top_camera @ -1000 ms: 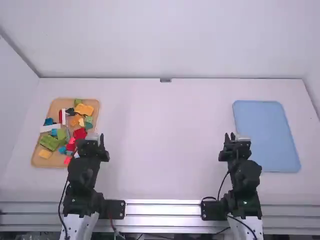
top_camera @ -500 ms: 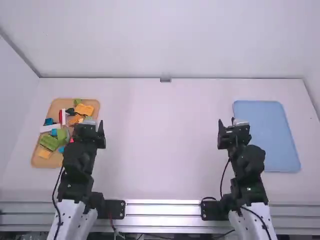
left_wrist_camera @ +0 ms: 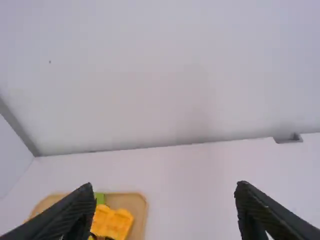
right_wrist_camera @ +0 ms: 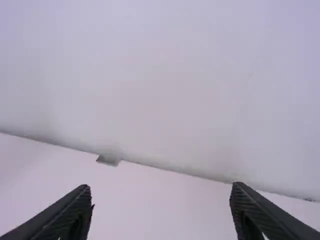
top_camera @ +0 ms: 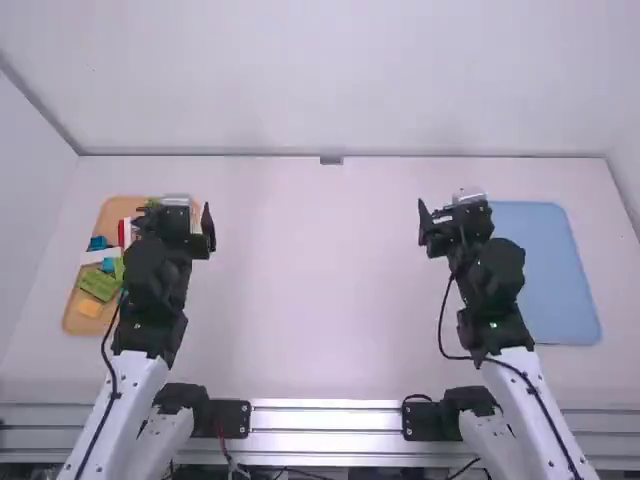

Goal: Assemble lego blocks to make yellow taxi

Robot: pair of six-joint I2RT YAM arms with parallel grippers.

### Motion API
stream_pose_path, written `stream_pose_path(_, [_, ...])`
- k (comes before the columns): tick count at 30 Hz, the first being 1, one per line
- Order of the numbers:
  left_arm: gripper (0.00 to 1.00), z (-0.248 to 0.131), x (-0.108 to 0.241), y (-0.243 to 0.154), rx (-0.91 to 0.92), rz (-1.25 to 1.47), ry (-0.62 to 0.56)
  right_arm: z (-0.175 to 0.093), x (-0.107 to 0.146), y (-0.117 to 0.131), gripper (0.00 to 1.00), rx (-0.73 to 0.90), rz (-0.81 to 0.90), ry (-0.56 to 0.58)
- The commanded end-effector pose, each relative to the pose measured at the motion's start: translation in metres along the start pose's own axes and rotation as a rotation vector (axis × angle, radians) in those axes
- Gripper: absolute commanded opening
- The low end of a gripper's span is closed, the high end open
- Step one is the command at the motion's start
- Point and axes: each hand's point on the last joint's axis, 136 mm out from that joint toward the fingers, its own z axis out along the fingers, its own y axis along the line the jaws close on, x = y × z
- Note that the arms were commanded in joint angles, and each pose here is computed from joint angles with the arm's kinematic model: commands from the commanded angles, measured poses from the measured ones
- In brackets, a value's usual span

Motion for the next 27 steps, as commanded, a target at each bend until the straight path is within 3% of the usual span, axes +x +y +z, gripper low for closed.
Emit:
stream_pose_path(1, [0.78,0.005,-0.024,0.014,-0.082,-0.061,-0.037,0.013,-0.020,-0.001,0.78,-0.005,-0.011,-0.032])
stream_pose_path(6, [0.86,0.018,-0.038,0.038,-0.226,-0.072,-0.029,0.037,-0.025,0.003,0.85,-0.024,-0.005,-0.039])
stream_pose_path(14, [0.95,0.071,-0.043,0.042,-0.290,-0.009,0.152,0.066,-0.035,0.018,0.95,-0.067,-0.026,-0.067])
stream_pose_path(27, [0.99,0.130,-0.039,0.051,-0.320,-0.030,0.389,0.077,-0.031,0.019,0.98,-0.073,-0.030,-0.049])
